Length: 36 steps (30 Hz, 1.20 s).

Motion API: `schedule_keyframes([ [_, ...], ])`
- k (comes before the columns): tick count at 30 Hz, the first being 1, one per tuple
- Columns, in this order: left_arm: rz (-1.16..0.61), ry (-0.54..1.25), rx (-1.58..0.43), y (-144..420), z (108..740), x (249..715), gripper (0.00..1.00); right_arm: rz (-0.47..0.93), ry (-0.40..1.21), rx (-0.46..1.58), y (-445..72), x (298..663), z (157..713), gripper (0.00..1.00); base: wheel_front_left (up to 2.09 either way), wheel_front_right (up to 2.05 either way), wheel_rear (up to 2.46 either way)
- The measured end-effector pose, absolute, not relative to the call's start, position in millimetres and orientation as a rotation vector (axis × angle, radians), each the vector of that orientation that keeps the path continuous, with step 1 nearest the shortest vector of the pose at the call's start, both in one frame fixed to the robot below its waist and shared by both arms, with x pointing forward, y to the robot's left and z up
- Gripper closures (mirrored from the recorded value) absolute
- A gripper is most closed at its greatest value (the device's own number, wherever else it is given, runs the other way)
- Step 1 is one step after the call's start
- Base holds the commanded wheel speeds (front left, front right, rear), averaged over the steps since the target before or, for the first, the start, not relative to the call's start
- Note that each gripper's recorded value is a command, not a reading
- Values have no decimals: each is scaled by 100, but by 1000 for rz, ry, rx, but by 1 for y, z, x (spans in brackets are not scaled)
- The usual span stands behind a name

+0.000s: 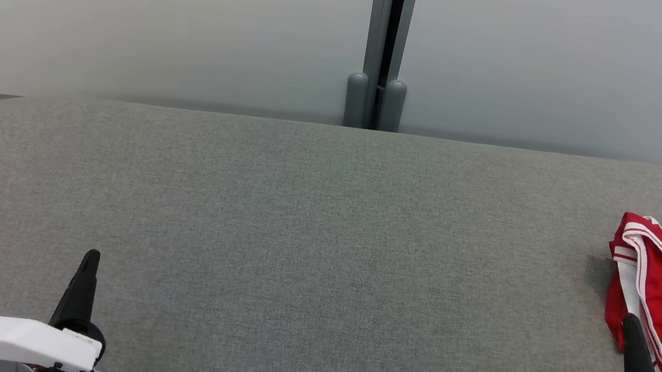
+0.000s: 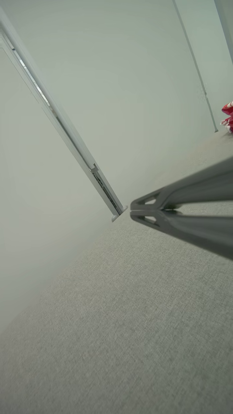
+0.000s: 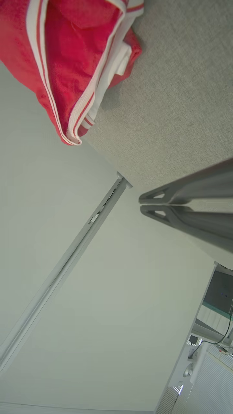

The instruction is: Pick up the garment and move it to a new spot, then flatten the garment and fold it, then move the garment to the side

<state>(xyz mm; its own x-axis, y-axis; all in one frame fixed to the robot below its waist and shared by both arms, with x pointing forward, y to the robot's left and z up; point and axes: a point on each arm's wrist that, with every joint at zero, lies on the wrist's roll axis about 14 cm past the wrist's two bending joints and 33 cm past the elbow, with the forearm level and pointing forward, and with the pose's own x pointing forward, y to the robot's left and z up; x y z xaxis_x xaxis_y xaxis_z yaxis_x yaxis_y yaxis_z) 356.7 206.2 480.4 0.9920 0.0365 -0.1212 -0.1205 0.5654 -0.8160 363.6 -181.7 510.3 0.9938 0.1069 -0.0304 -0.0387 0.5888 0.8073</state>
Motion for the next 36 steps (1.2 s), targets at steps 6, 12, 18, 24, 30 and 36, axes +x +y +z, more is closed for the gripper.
schedule_keyframes([
  [6, 93, 90, -1031, 206, 481, 359, 100, 79, 72, 1005, -183, 367, 511, 100, 0, 0, 0],
  [12, 82, 83, -1093, 206, 484, 363, 100, 73, 66, 1070, -184, 369, 510, 100, 0, 0, 0],
  [18, 81, 80, -1165, 204, 484, 365, 100, 63, 61, 1141, -186, 372, 510, 100, 0, 0, 0],
  [24, 69, 67, -1220, 204, 489, 369, 100, 56, 55, 1198, -187, 375, 509, 100, 0, 0, 0],
  [30, 70, 66, -1272, 204, 488, 370, 100, 45, 53, 1255, -189, 376, 507, 100, 0, 0, 0],
  [36, 57, 56, -1319, 203, 492, 374, 100, 41, 43, 1306, -190, 379, 509, 100, 0, 0, 0],
])
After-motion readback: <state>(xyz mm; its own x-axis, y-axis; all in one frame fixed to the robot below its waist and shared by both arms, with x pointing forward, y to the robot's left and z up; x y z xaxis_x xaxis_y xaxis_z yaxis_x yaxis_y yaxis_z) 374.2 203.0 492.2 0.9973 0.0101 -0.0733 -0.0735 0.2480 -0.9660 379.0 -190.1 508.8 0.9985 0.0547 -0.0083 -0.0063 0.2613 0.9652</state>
